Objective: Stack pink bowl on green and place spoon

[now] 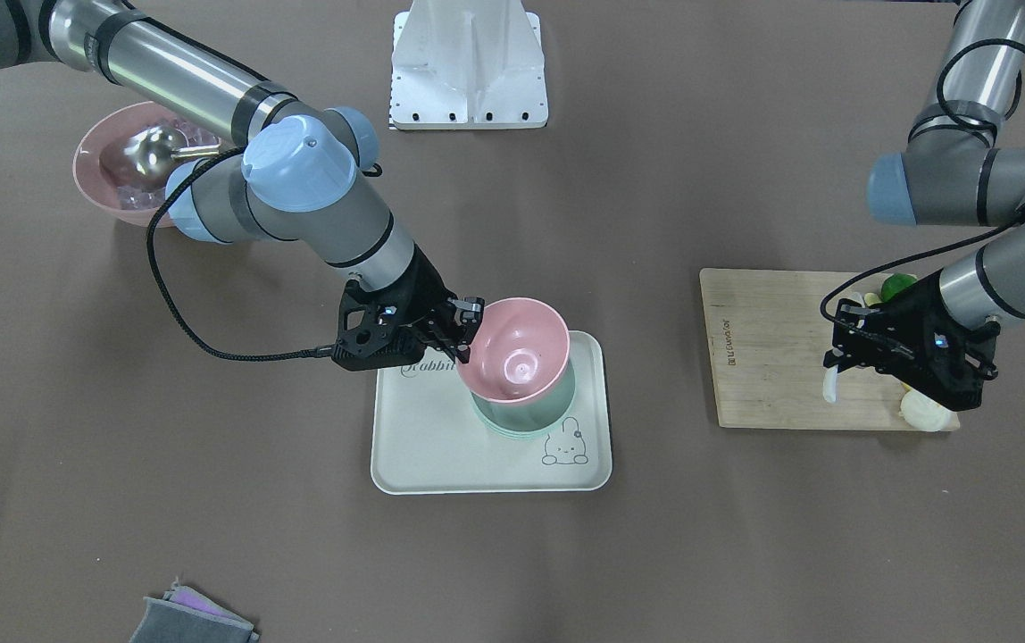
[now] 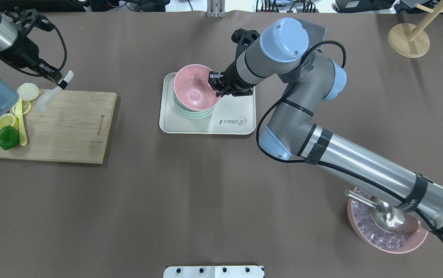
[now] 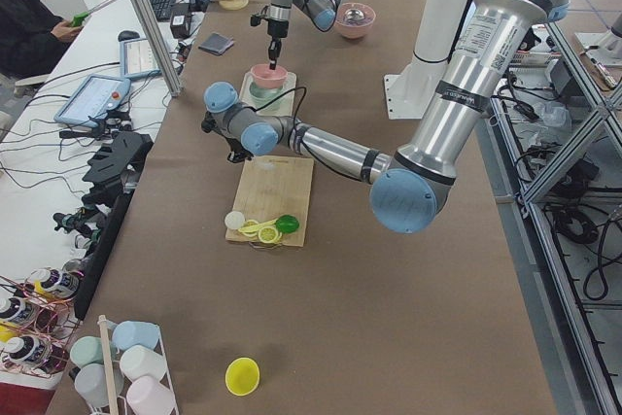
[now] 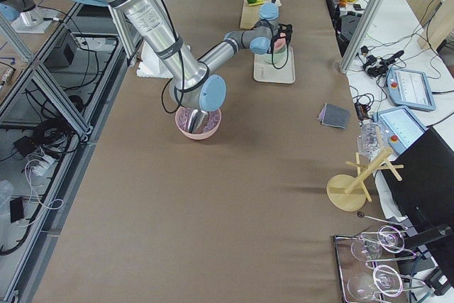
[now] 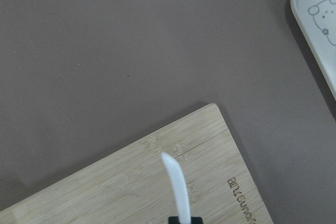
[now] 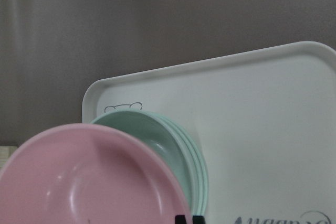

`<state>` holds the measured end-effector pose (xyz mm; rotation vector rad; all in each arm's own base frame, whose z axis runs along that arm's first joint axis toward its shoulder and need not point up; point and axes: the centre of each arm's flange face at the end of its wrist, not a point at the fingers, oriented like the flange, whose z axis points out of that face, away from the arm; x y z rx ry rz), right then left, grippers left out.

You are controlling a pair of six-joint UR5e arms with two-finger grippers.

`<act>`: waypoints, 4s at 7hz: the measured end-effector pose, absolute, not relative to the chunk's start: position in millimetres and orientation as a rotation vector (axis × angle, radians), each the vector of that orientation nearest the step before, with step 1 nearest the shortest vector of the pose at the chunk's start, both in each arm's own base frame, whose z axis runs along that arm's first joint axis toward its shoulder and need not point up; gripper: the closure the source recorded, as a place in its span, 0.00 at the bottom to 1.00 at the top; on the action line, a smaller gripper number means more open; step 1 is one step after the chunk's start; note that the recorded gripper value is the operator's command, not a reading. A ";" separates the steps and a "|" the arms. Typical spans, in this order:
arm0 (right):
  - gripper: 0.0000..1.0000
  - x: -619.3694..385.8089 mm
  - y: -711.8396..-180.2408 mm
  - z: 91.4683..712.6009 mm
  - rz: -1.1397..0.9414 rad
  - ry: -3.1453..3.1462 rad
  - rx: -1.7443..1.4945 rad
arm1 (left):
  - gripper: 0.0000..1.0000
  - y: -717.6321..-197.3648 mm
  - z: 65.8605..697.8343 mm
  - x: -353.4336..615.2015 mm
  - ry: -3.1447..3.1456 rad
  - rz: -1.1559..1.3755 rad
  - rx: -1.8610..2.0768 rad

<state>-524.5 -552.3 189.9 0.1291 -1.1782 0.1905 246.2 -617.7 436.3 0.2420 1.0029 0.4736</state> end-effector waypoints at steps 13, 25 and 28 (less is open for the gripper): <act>0.00 -472.9 -582.9 187.3 0.215 -1.202 0.134 | 1.00 -637.6 294.7 301.6 1.149 0.253 0.239; 0.00 -292.1 -604.3 313.6 0.210 -1.174 0.073 | 0.02 -585.0 231.0 402.3 1.227 0.059 0.451; 0.00 -190.5 -603.2 440.6 0.107 -1.010 0.140 | 0.02 -588.9 333.9 251.3 1.119 -0.054 0.428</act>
